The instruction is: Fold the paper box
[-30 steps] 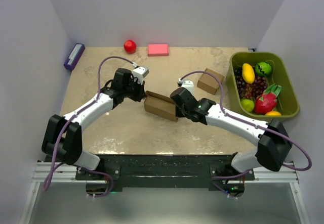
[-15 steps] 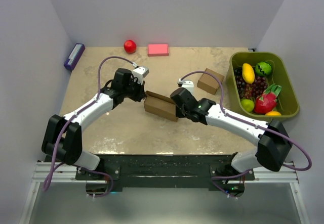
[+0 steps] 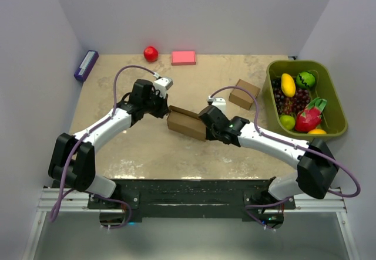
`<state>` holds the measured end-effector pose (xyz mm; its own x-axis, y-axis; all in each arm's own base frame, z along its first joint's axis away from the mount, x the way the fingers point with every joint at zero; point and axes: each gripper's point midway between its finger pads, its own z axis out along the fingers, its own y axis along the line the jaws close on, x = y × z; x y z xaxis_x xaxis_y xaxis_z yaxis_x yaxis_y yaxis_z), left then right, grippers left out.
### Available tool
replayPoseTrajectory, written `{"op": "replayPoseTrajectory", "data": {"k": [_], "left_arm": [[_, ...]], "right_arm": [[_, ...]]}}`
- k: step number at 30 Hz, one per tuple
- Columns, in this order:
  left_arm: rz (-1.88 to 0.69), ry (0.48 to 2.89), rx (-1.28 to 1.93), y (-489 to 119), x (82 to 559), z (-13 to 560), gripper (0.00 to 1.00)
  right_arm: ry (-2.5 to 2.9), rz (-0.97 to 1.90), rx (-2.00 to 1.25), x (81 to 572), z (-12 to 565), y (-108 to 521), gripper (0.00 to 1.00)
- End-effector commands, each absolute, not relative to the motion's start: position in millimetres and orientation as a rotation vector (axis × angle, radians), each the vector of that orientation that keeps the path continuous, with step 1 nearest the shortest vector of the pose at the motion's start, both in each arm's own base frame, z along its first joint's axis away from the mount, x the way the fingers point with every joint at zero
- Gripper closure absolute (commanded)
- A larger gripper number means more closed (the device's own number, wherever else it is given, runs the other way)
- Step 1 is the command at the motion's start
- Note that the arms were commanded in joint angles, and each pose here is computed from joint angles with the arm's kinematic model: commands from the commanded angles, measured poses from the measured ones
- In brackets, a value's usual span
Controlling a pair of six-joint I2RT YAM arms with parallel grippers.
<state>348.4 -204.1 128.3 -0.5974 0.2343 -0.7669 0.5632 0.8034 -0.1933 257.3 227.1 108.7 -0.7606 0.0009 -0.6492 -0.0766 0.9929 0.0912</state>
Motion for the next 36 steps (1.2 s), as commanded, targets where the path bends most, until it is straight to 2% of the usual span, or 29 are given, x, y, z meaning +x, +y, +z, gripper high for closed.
{"op": "replayPoseTrajectory", "data": {"k": [1, 8, 10, 11, 13, 14, 17, 19, 29, 36], "left_arm": [[-0.563, 2.167, 0.574, -208.1, 348.4, 145.8, 1.0], [-0.567, 2.167, 0.579, -210.3, 346.1, 145.7, 1.0], [-0.557, 2.169, 0.574, -208.4, 345.5, 145.7, 1.0], [-0.551, 2.168, 0.572, -208.0, 345.7, 145.7, 1.0], [-0.547, 2.17, 0.567, -207.0, 344.3, 146.0, 1.0], [-0.538, 2.167, 0.565, -206.6, 344.2, 147.2, 1.0], [-0.516, 2.179, 0.553, -204.4, 342.2, 145.4, 1.0], [-0.515, 2.175, 0.551, -204.2, 341.4, 147.3, 1.0], [-0.517, 2.174, 0.553, -205.5, 339.5, 149.1, 1.0], [-0.518, 2.176, 0.553, -206.0, 338.8, 148.5, 1.0]], "right_arm": [[2.425, 0.182, -0.02, 258.1, 105.9, 233.2, 1.0], [2.41, 0.248, -0.014, 260.3, 117.0, 243.3, 1.0], [2.403, 0.249, -0.011, 261.1, 125.5, 242.5, 0.87], [2.405, 0.214, -0.011, 260.0, 128.2, 235.8, 0.73], [2.374, 0.207, -0.003, 260.6, 144.8, 230.2, 0.59], [2.37, 0.179, -0.002, 259.8, 148.4, 224.3, 0.47], [2.348, 0.156, -0.002, 260.2, 164.7, 216.6, 0.4], [2.331, 0.14, -0.003, 263.6, 170.3, 214.0, 0.42], [2.34, 0.134, -0.025, 272.4, 159.9, 224.3, 0.65], [2.318, 0.118, -0.045, 281.2, 156.9, 228.5, 0.69]]}}
